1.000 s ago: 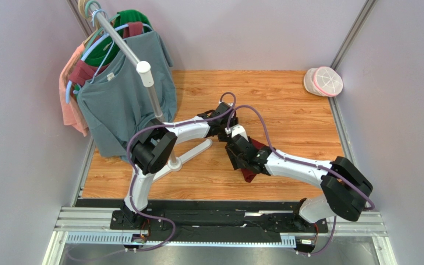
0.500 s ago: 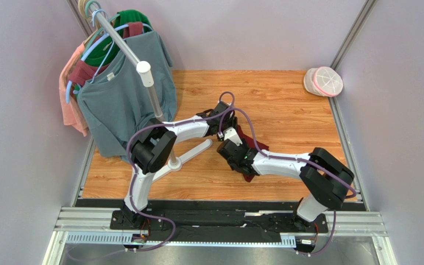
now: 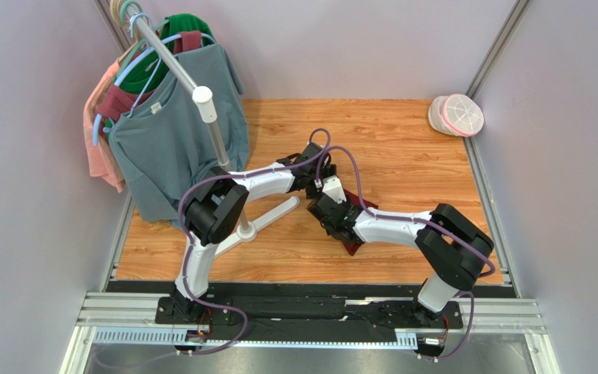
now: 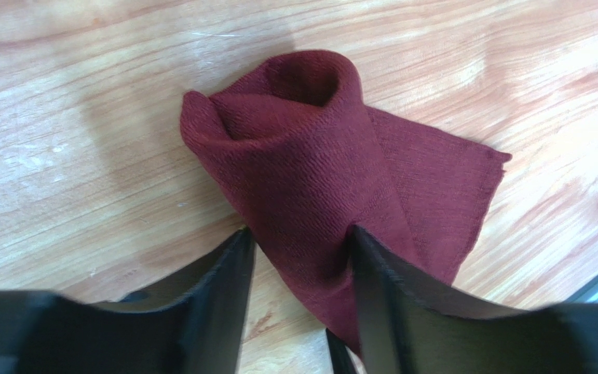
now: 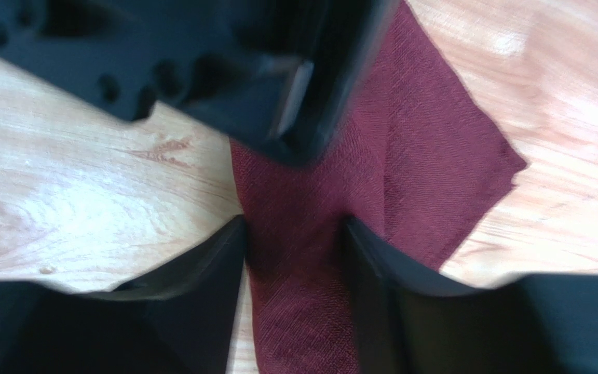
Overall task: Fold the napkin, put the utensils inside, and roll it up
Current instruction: Roll the napkin with the utensil
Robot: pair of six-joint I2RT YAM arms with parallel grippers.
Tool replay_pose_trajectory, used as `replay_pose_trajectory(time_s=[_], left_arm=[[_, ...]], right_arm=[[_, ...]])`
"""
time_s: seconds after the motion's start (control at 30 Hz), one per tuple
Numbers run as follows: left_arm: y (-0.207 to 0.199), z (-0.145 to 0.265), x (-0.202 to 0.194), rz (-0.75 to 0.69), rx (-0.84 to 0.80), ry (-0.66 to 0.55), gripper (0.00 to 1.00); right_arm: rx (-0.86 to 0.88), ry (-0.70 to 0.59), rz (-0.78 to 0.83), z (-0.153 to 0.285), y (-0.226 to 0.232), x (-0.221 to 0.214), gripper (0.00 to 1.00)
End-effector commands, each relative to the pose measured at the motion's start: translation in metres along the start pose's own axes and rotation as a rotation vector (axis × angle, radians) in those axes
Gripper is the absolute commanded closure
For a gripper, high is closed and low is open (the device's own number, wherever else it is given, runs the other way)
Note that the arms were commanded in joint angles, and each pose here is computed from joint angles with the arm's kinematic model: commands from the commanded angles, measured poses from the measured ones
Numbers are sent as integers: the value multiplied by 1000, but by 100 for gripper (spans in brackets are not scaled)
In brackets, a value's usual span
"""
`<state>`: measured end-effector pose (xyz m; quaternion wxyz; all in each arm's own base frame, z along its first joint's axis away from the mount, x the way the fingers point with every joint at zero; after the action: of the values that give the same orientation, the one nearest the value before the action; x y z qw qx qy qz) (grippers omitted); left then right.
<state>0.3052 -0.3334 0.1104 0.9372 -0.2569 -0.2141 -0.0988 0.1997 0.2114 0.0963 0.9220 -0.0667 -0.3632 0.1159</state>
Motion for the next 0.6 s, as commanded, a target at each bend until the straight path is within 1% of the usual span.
replay_pose_trajectory(time_s=[0.0,0.03,0.07,0.1,0.23,0.27,0.4,0.43,0.57], left_arm=[[-8,18,10,-24,-13,-28,39],[-7,19,11,-13,-21,-34,37],[-4,23,12,-2,-26,-41,36],[-2,26,13,9,-32,-45,35],[10,43,21,22,-18,-90,32],[11,48,21,22,-17,-95,11],[23,61,22,36,-4,-122,11],[21,69,26,35,-17,-158,11],[25,78,17,30,-41,-182,11]], right_arm=[[20,153,-43,-12,-7,-31,58],[39,161,-53,-10,-8,-33,64],[76,183,-74,-8,-12,-38,66],[111,177,-97,-7,-11,-38,69],[285,169,-172,7,-18,-39,74],[342,168,-203,9,-19,-35,74],[522,157,-277,21,-30,-26,76],[552,161,-291,20,-32,-25,76],[686,182,-370,16,-42,-17,77]])
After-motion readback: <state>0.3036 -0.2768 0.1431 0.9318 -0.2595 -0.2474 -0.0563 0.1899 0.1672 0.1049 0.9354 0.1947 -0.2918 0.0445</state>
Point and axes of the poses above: each gripper's point midway between its finger pads, its own z axis back along the fingers, its own y axis along the line the jaws close on, x = y × z, the point moved 10 cm from there along z, back along the fingers, and after that the axes turned 4 degrees about -z, right-handed, at the moved point
